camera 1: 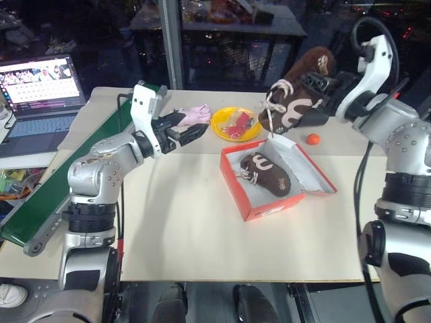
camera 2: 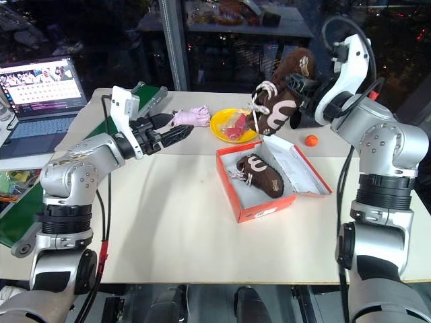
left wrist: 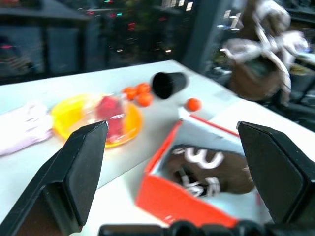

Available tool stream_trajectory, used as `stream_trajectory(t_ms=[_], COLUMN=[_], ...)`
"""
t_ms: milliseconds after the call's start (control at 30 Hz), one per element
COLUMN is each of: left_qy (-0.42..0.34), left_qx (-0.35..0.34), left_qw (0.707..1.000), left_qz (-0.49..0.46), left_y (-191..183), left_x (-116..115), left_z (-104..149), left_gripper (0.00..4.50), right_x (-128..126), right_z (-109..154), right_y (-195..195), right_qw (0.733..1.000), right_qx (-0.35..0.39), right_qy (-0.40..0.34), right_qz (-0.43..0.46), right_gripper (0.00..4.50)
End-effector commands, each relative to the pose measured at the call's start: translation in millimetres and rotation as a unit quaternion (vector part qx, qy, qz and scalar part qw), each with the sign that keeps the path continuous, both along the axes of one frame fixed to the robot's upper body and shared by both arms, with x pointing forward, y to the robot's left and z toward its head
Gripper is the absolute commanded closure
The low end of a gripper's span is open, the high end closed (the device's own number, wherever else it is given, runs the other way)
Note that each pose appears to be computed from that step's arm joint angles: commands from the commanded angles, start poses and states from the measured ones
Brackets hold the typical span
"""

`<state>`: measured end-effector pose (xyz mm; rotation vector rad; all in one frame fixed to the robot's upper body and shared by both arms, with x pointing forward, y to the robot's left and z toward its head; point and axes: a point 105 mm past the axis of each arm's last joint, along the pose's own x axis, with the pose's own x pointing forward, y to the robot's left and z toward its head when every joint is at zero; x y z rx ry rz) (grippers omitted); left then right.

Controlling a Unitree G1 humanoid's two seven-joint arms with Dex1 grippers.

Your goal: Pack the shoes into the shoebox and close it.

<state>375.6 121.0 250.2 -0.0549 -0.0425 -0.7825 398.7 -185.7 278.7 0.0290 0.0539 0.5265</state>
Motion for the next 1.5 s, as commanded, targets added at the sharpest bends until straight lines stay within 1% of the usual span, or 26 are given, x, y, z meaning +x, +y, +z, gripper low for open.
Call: stream_trajectory(t_ms=[33, 167, 300, 367, 433, 533, 667, 800, 867, 933, 1000, 1033, 1067, 1100, 1133, 1200, 1233, 1333, 1433, 1500], left_qy=[-0.027, -0.025, -0.022, -0.021, -0.020, -0.018, -0.019, -0.018, -0.017, -0.017, -0.018, -0.019, -0.019, -0.019, -0.018, -0.017, -0.017, -0.015, -0.012, -0.007], left_qx=[0.002, 0.007, 0.010, 0.011, 0.010, 0.011, 0.013, 0.017, 0.024, 0.026, 0.024, 0.026, 0.028, 0.028, 0.028, 0.028, 0.028, 0.031, 0.040, 0.053], left_qw=[1.000, 1.000, 1.000, 1.000, 0.999, 0.999, 0.999, 0.999, 0.998, 0.998, 0.998, 0.998, 0.998, 0.998, 0.998, 0.998, 0.998, 0.999, 0.999, 0.999], left_qz=[0.000, 0.002, 0.013, 0.020, 0.024, 0.028, 0.037, 0.043, 0.046, 0.049, 0.051, 0.052, 0.052, 0.053, 0.052, 0.050, 0.048, 0.038, 0.021, 0.002], left_y=[-2, -3, 0, 3, 4, 4, 6, 7, 7, 8, 8, 8, 8, 8, 7, 6, 5, 3, -1, -3], left_x=[-9, -14, -16, -17, -19, -21, -23, -27, -29, -30, -31, -31, -32, -32, -32, -32, -32, -31, -30, -30], left_z=[12, 8, 6, 4, 3, 1, -2, -6, -9, -10, -10, -10, -10, -10, -10, -11, -11, -12, -13, -15], left_gripper=[0.00, 0.00, 0.00, 0.00, 0.00, 0.00, 0.00, 0.00, 0.00, 0.00, 0.00, 0.00, 0.00, 0.00, 0.00, 0.00, 0.00, 0.00, 0.00, 0.00], right_x=[-12, -15, -19, -20, -19, -18, -19, -14, -13, -11, -6, -2, 1, 5, 10, 15, 18, 23, 19, 11], right_z=[-48, -77, -92, -102, -113, -123, -144, -171, -182, -192, -198, -198, -196, -193, -185, -173, -166, -136, -96, -73], right_y=[14, 16, 23, 29, 35, 47, 63, 81, 91, 100, 106, 110, 113, 117, 121, 125, 126, 125, 125, 120], right_qw=[0.993, 0.985, 0.977, 0.968, 0.956, 0.940, 0.908, 0.875, 0.863, 0.857, 0.856, 0.860, 0.864, 0.871, 0.879, 0.890, 0.895, 0.917, 0.943, 0.952], right_qx=[-0.078, -0.115, -0.143, -0.175, -0.213, -0.248, -0.305, -0.354, -0.367, -0.374, -0.380, -0.379, -0.375, -0.369, -0.359, -0.344, -0.335, -0.290, -0.205, -0.162], right_qy=[0.054, 0.087, 0.107, 0.116, 0.124, 0.132, 0.150, 0.166, 0.172, 0.173, 0.170, 0.165, 0.159, 0.152, 0.140, 0.123, 0.117, 0.099, 0.091, 0.087], right_qz=[0.070, 0.091, 0.116, 0.136, 0.157, 0.193, 0.247, 0.286, 0.303, 0.309, 0.307, 0.301, 0.295, 0.288, 0.280, 0.274, 0.270, 0.254, 0.245, 0.244], right_gripper=[4.12, 4.12, 4.12, 4.12, 4.12, 4.12, 4.12, 4.12, 3.12, 2.52, 1.80, 1.42, 1.24, 0.77, 0.40, 0.02, 0.02, 0.02, 0.02, 0.02])
